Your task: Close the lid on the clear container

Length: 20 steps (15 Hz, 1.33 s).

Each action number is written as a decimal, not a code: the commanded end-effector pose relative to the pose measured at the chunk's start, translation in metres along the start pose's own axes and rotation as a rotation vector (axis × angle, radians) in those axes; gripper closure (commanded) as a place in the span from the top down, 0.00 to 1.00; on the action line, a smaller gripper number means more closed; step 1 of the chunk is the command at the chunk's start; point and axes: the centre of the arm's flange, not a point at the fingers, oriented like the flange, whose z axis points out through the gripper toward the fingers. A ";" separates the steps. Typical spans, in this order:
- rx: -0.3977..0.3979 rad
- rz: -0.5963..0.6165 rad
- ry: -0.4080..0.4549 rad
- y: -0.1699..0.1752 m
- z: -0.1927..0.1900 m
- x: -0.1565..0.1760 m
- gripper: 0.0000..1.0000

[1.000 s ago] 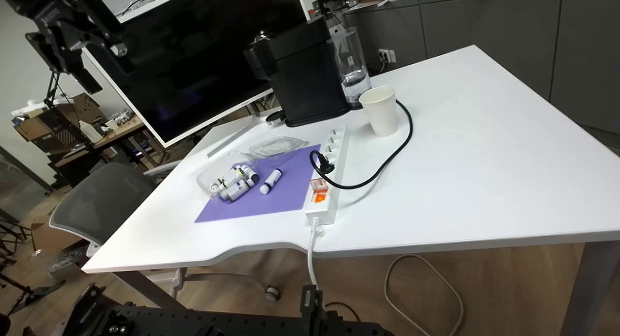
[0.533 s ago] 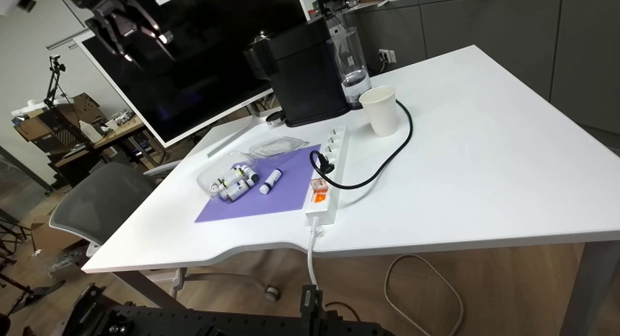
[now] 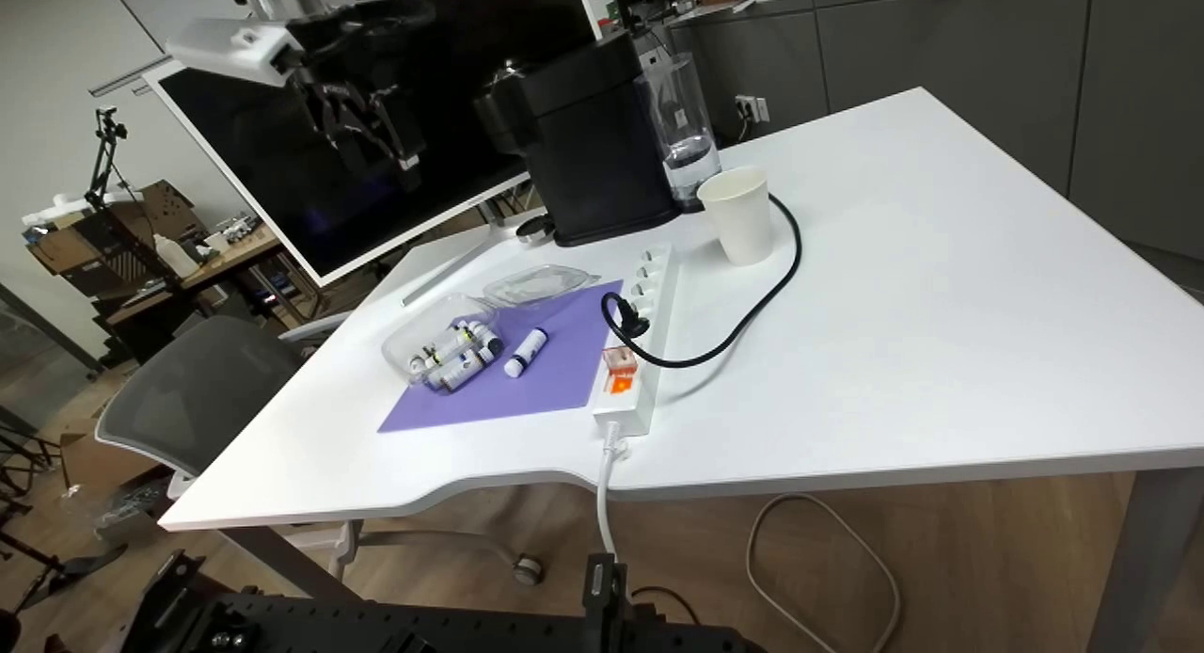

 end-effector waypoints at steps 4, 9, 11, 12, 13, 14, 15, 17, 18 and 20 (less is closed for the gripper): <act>0.109 0.099 -0.067 0.014 0.027 0.020 1.00; 0.093 0.161 0.014 0.025 0.036 0.034 1.00; 0.082 0.219 0.038 0.042 0.049 0.046 1.00; 0.079 0.247 0.042 0.052 0.057 0.051 1.00; 0.072 0.271 0.047 0.061 0.065 0.054 1.00; 0.069 0.297 0.047 0.070 0.074 0.057 1.00; 0.066 0.319 0.044 0.079 0.083 0.060 1.00; 0.070 0.365 0.018 0.094 0.100 0.064 1.00; 0.069 0.383 0.009 0.099 0.108 0.066 1.00; 0.064 0.394 -0.007 0.107 0.124 0.070 1.00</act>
